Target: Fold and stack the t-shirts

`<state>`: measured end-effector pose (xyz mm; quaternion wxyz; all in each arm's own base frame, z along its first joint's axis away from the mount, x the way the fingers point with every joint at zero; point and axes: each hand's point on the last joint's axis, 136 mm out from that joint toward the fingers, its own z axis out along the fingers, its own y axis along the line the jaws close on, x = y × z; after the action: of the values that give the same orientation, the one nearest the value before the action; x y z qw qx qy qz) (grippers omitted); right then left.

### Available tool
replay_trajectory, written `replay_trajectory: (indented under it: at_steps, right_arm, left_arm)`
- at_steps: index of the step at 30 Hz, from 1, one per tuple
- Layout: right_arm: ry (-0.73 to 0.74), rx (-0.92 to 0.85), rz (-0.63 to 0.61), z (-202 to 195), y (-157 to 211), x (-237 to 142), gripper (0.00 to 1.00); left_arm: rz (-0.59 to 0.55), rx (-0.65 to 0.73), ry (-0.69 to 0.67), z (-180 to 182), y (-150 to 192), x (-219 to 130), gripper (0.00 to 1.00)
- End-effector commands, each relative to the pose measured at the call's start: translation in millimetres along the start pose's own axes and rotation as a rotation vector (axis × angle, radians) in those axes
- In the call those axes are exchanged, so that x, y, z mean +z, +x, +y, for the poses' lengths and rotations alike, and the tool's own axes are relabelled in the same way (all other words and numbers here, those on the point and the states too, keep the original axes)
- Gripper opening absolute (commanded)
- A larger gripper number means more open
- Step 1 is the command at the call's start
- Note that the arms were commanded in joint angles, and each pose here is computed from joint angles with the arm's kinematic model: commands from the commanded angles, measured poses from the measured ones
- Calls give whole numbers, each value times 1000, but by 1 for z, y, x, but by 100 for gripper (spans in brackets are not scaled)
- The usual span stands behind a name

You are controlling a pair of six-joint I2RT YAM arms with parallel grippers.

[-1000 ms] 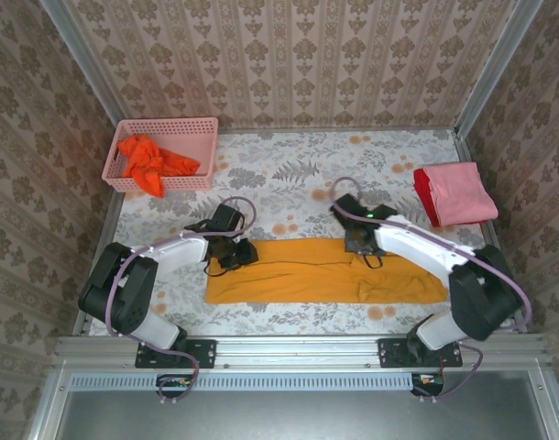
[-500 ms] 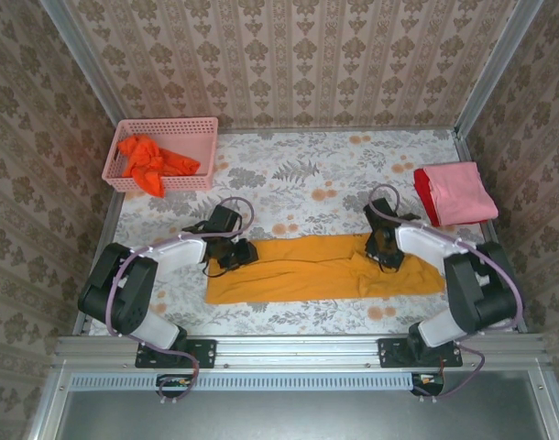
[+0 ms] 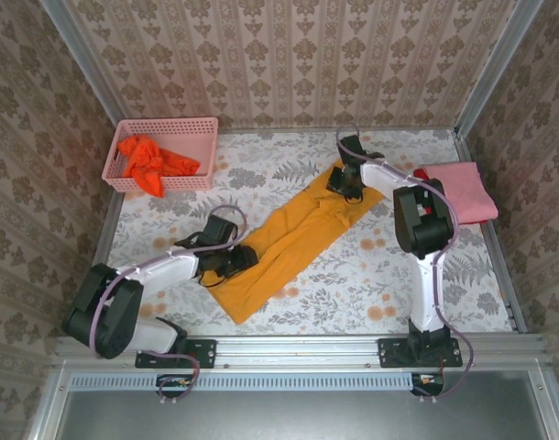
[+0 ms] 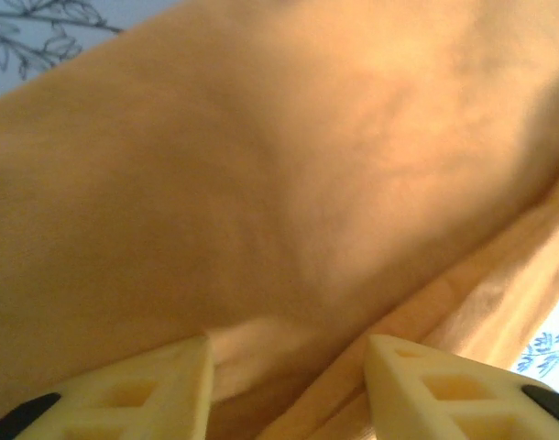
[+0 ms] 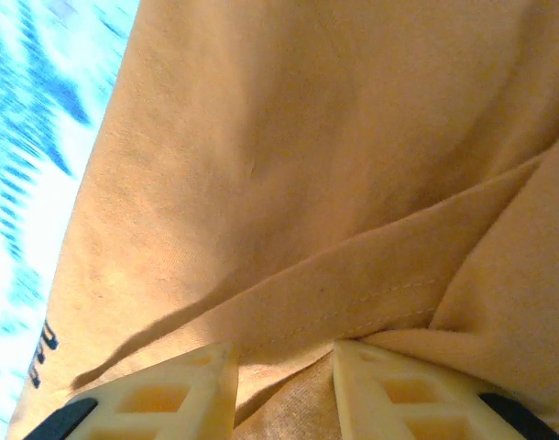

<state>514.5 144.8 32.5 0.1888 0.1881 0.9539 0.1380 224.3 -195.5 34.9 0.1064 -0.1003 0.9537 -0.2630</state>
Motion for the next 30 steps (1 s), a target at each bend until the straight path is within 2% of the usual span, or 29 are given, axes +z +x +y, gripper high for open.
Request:
replay_trajectory:
  at_steps: [1,4,7,10,13,15,18,23,26,30]
  right_arm:
    - [-33,-9,62,12,-7,18,36]
    - [-104,-56,67,35,-22,17,42]
    - [-175,-135,0,55,-33,-12,48]
    - [-222,-180,-121,64,-41,-55,54]
    - [-214,-170,-187,54,-32,-81,58]
    - [-213,-150,-178,46,-15,-84,59]
    - [-214,-113,-136,34,16,-77,53]
    - [-184,-42,-63,14,49,-57,35]
    - [-132,-27,-52,1,52,-46,28]
    - [-70,-20,-42,-13,42,-30,23]
  left_arm:
    - [-58,-49,-36,2,1,-17,53]
    - [-138,-28,-33,-1,-10,-34,58]
    - [-187,10,-56,4,-24,-45,68]
    - [-177,6,-85,22,-33,-46,76]
    - [-160,8,-123,42,-43,-45,76]
    - [-130,20,-132,48,-43,-41,73]
    - [-80,53,-149,53,-39,-32,66]
    - [-16,10,-160,61,-22,-20,48]
    - [2,-2,-167,62,-10,-18,41]
    - [37,-14,-191,62,7,-16,36]
